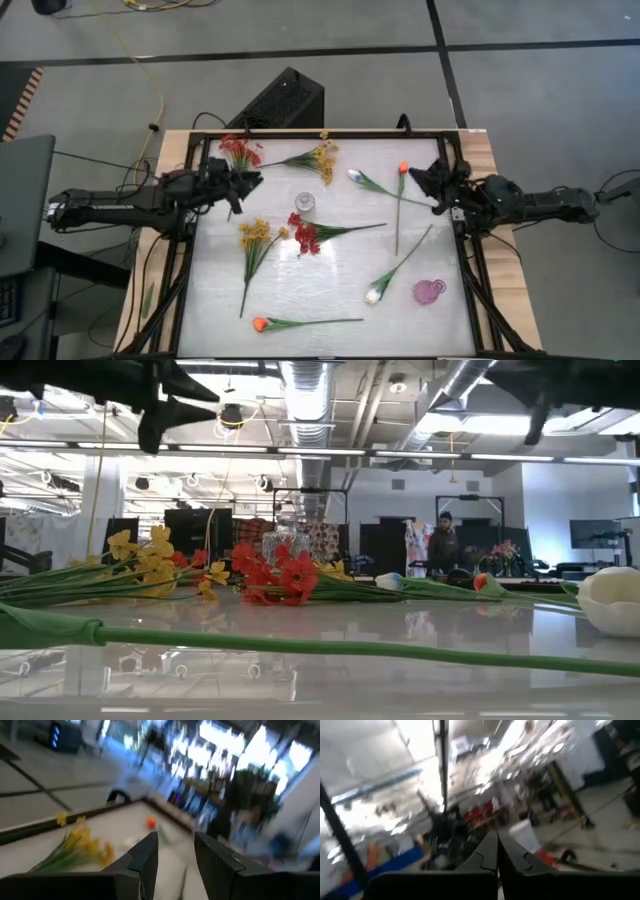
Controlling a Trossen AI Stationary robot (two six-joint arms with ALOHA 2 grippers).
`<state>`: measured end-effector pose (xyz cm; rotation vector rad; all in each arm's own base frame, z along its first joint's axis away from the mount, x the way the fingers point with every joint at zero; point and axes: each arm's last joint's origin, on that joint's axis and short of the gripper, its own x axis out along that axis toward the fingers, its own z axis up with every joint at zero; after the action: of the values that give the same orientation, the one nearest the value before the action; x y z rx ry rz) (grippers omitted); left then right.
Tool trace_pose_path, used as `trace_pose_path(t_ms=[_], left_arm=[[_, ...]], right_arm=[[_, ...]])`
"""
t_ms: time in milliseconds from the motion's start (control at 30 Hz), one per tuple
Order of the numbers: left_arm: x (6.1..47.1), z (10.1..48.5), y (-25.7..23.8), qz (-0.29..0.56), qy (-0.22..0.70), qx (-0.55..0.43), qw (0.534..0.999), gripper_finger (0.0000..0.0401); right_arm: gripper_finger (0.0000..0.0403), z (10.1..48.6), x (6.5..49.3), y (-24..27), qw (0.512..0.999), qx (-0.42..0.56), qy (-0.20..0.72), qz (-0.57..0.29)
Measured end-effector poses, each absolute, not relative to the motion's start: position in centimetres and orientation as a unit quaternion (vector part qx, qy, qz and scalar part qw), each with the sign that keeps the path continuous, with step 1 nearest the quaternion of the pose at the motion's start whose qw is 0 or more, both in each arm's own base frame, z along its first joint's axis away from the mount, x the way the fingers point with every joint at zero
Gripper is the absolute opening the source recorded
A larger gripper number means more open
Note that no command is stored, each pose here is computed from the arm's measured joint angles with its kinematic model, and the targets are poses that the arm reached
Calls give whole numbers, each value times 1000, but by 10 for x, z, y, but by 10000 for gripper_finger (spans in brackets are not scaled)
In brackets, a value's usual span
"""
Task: Sort flowers into vase by color
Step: Put the bottom red flowers into the pink vase
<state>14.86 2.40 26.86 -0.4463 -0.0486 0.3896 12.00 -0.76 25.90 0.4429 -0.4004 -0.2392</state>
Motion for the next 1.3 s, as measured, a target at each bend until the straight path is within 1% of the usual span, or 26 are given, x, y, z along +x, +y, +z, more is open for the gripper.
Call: trace_pose_path(t_ms=[133,200,267,367,500,667,767,900,1067,1167,1300], left_arm=[[153,270,21,157,73,-189,967,116],[153,266,21,156,115,-167,967,116],[151,262,21,163,142,-141,966,116],[149,258,23,195,158,-121,960,116],[148,252,24,217,169,-155,949,116],[146,247,21,214,193,-187,939,116],[146,248,22,229,185,-181,939,116],[146,248,23,243,182,-158,940,116],[146,249,24,253,184,-113,943,116],[147,252,24,247,170,-115,947,116],[148,252,20,207,176,-131,953,116]], right_arm=[[28,274,157,-5,962,225,-110,-110],[38,280,179,-4,966,222,-36,-124],[52,281,201,-2,967,207,61,-133],[70,278,228,1,955,175,206,-124],[95,265,259,-2,929,105,344,-84],[137,238,292,-12,906,71,416,34],[163,221,304,-15,893,32,445,57],[190,202,317,-17,881,-14,470,50],[216,170,327,-11,851,-50,522,38],[228,159,329,-7,842,-47,536,37],[234,150,333,-5,840,-22,541,22]])
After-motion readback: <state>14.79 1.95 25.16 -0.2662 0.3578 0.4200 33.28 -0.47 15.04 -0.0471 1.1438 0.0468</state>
